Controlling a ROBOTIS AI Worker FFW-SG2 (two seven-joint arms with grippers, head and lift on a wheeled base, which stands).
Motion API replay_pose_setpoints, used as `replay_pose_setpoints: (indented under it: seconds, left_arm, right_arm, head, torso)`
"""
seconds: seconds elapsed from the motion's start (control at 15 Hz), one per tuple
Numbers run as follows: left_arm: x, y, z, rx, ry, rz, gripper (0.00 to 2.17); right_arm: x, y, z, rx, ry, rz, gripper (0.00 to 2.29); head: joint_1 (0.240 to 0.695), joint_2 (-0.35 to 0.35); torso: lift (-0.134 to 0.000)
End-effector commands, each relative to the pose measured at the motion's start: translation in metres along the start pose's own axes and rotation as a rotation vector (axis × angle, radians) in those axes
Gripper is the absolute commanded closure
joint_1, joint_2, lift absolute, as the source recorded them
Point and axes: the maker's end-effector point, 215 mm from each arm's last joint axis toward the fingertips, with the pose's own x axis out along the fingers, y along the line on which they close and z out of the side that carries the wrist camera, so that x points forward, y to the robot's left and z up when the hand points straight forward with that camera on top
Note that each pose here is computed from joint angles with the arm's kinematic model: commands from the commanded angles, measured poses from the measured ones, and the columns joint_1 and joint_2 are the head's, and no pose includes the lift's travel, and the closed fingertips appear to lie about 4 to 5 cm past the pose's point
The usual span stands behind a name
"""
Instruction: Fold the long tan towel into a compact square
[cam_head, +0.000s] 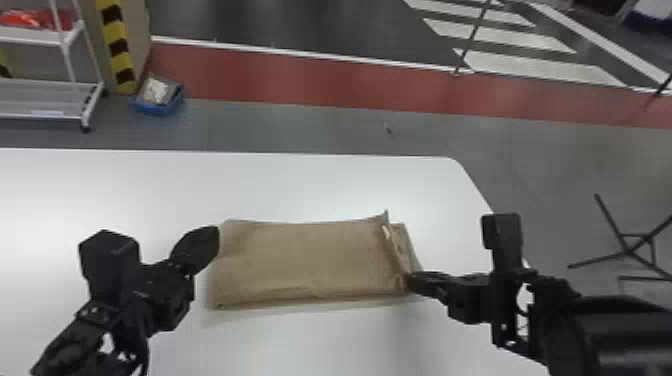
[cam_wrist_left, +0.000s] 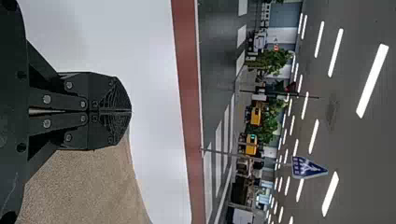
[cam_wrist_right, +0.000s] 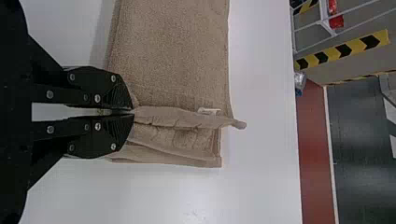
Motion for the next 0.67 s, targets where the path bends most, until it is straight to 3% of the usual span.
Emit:
replay_pose_setpoints:
  seconds: [0.0,0.2,0.33,0.47,0.6]
  left_arm:
    - [0.002,-0.002,0.001,0.005,0.004,-0.004,1.99]
    - [0.003,-0.002,0.003,0.006,0.001,-0.005,1.99]
    - [0.003,-0.001,0.0,0.004,0.005,-0.006,2.0]
    - [0.003,-0.002,-0.002,0.003,0.008,-0.01,2.0]
    - [0.003,-0.002,-0.005,0.002,0.009,-0.008,1.99]
  right_arm:
    - [-0.009,-0.007,0.019,-0.006,-0.057,-0.006,0.0]
    - [-0.028,-0.021,0.06,0.053,-0.148,0.018,0.03]
    - [-0.018,-0.031,0.086,0.066,-0.183,0.033,0.05]
    - [0.006,-0.033,0.097,0.12,-0.148,0.069,0.05]
    - [0.02,-0.029,0.079,0.169,-0.05,0.076,0.13]
  head:
    - [0.695,-0.269]
    - [0.695,-0.282]
    - [0.695,-0.289]
    - [0.695,-0.292]
    - [0.695,-0.284]
  torso:
    - [-0.123]
    - [-0.123]
    - [-0.123]
    - [-0.123]
    - [-0.123]
